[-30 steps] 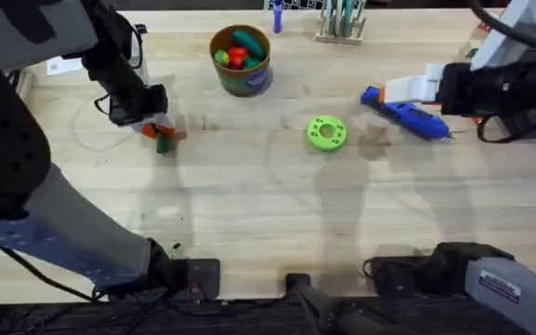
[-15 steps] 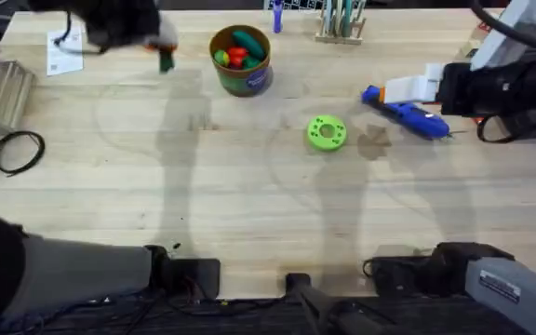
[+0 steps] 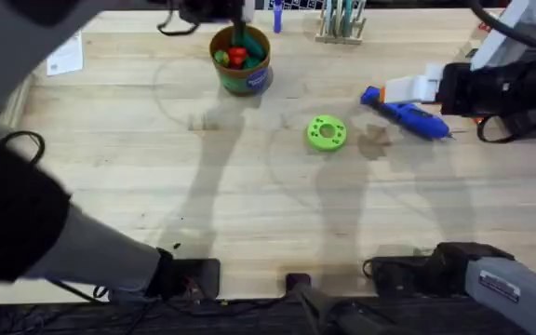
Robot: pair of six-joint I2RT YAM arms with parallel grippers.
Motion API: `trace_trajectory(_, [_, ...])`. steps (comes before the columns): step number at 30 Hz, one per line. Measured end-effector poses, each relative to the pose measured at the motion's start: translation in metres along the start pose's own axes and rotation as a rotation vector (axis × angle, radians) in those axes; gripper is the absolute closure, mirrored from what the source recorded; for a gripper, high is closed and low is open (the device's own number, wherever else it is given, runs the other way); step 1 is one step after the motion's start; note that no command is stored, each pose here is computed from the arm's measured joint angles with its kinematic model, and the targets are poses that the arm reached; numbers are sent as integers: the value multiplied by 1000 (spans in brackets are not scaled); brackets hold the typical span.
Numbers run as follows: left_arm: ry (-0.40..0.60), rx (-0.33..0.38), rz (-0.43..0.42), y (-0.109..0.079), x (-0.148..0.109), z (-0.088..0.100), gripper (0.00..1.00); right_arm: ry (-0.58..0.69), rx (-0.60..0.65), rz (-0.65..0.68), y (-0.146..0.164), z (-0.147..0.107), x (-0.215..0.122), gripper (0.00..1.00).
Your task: Pick up the gripper from the table and insert it into the empty holder that is missing its gripper. Then pick up a screw, insert it into the mounting hole, and use the screwdriver to tighten it. Finally, clean up the table by picking up the vegetable and placing it into the bucket.
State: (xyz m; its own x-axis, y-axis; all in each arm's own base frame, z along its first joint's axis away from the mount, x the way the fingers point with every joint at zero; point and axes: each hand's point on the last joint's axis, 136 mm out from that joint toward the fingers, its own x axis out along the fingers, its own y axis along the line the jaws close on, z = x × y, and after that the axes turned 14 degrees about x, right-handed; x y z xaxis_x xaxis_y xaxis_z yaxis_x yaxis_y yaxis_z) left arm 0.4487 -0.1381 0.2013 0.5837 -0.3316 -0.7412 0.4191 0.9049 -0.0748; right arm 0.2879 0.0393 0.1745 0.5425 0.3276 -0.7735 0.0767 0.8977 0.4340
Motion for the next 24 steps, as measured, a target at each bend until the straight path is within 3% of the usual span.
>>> trace_trajectory(6, [76,-21,-4,3,29,-19,986,0,0,0,0,0,0,10])
trace_trajectory(7, [78,-19,-3,3,30,-20,907,0,0,0,0,0,0,11])
trace_trajectory(12, [67,-21,0,4,28,-17,126,0,0,0,0,0,0,11])
trace_trajectory(13, [68,-26,-1,3,28,-17,44,0,0,0,0,0,0,11])
trace_trajectory(19, [90,-29,-1,2,22,-22,15,0,0,0,0,0,0,11])
trace_trajectory(24, [89,-19,35,0,-22,-23,15,0,0,0,0,0,0,10])
